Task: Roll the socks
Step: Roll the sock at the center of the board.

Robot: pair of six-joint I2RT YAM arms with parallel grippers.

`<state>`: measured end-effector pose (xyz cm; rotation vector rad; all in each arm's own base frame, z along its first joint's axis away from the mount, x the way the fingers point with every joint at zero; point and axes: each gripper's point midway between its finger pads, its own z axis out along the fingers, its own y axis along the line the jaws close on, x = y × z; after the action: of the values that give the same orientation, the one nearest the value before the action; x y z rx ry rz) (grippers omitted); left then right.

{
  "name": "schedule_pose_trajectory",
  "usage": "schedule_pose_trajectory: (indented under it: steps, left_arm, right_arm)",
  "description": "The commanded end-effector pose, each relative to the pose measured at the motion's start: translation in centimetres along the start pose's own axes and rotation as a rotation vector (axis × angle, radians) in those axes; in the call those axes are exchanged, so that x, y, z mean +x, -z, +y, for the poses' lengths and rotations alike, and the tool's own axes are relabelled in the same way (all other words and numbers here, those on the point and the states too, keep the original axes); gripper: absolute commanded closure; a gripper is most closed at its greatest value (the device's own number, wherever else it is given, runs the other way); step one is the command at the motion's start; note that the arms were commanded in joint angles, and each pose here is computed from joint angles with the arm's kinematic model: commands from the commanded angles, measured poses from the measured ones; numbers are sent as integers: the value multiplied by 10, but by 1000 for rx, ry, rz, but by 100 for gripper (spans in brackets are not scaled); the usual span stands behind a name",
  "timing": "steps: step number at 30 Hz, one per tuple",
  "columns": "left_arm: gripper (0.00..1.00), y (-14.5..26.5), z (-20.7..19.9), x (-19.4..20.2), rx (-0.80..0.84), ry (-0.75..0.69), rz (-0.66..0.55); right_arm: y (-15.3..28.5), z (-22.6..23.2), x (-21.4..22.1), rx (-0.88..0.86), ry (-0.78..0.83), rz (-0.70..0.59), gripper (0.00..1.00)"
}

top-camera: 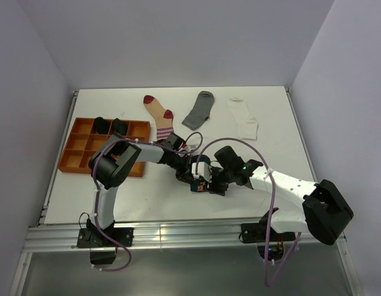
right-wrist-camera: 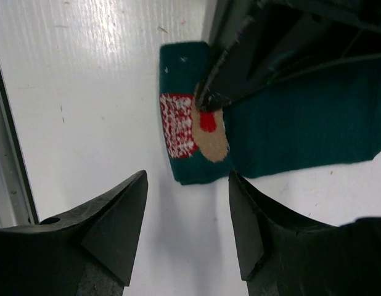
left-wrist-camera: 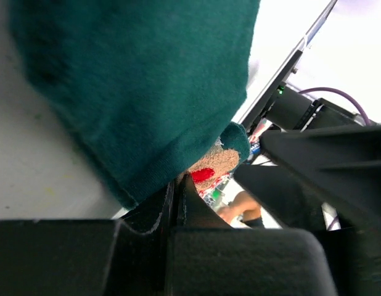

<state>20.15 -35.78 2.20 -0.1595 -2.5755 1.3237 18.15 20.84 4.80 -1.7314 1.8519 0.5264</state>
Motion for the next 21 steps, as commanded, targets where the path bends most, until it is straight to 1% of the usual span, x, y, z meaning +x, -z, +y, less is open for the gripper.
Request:
schedule_pose_trajectory:
  steps: [1,9,12,13,15,16,19,20,21]
  left_arm:
    - [100,-7,35,8,-117,94,29]
    - [100,-6,32,3,-115,91,31]
    - [100,-4,29,2,-110,90,27]
    - [100,-4,29,2,-109,86,27]
    - [100,-1,26,1,-106,79,21]
    - [99,-1,26,0,-105,80,19]
    - [92,4,22,-4,-88,75,-15]
    - [90,7,23,-3,-79,81,-23]
    - [86,11,17,-5,-65,80,-41]
  right_arm:
    - [-4,-11,-16,91,111,-22,37]
    - [-27,7,-20,78,214,32,38]
    - [-36,5,-12,72,201,85,45]
    - [-37,3,-8,82,198,104,51]
    - [-42,2,-2,83,188,124,57]
    - [-43,3,0,84,174,128,64]
    - [-43,2,3,81,150,135,77]
    - [-43,6,1,52,137,115,78]
    - [-40,6,1,31,118,121,78]
